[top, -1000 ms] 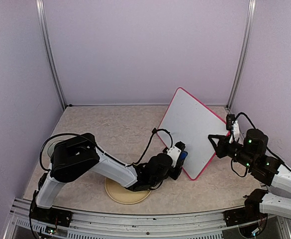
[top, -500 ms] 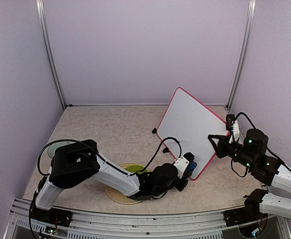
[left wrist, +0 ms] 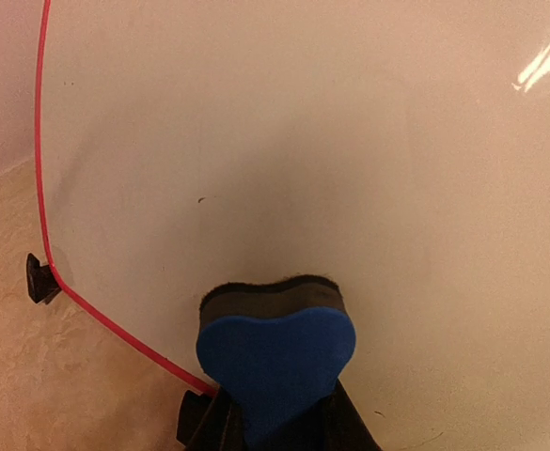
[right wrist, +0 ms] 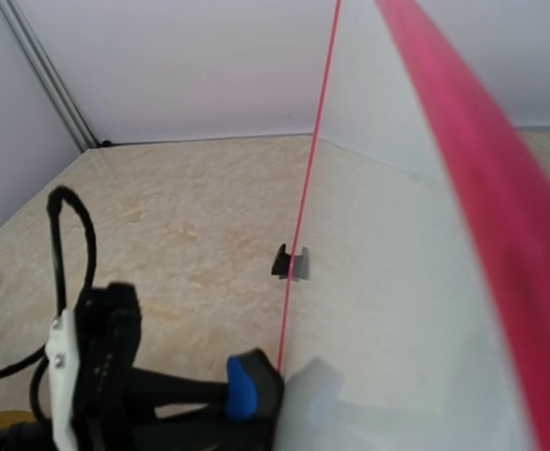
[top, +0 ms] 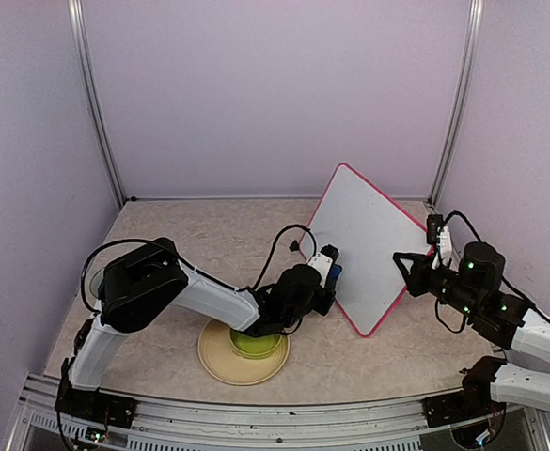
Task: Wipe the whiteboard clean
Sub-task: Erase the center of the whiteboard, then place the whiteboard on the whiteboard stand.
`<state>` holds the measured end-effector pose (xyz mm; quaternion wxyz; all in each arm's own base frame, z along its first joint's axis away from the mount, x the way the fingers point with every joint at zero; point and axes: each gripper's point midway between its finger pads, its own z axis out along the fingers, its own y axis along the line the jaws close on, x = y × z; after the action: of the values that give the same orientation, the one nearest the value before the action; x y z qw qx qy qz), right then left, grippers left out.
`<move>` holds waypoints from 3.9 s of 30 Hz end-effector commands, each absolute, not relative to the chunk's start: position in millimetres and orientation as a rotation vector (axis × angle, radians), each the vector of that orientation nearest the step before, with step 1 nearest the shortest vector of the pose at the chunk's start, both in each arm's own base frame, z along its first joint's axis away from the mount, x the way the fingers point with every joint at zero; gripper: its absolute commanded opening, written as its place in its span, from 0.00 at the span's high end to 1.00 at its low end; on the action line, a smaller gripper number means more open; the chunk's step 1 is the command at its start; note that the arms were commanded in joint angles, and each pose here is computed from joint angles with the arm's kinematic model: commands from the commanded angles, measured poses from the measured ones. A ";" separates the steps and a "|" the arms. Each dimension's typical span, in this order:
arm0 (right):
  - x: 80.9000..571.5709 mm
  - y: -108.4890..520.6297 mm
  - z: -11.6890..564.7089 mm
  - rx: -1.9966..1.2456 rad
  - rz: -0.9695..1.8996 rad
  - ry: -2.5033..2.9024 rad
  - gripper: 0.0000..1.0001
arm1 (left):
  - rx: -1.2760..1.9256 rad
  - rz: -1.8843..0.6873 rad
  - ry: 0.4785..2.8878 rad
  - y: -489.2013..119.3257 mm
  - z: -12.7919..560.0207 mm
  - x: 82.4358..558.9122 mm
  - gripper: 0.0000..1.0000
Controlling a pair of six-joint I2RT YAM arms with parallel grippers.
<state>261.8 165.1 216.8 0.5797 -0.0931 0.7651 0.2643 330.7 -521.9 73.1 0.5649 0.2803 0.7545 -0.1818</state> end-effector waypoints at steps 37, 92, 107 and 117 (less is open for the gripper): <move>254.1 180.9 233.5 -0.245 0.752 1.735 1.00 | 0.746 -0.422 1.774 -554.6 52.9 288.5 1.00; 258.4 175.6 248.5 -0.274 0.690 1.661 1.00 | 0.276 -0.546 1.661 -405.0 228.6 309.0 0.98; 253.7 159.7 302.0 -0.231 0.658 1.466 1.00 | 0.225 -0.549 1.676 -382.8 222.8 306.0 0.98; 276.8 165.9 304.5 -0.194 0.657 1.443 1.00 | 0.217 -0.547 1.679 -376.4 223.4 303.2 0.98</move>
<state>267.1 170.2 221.9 0.5990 -0.1165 0.7471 0.2636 303.3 -385.9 215.4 0.6242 0.1092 0.7364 -0.2372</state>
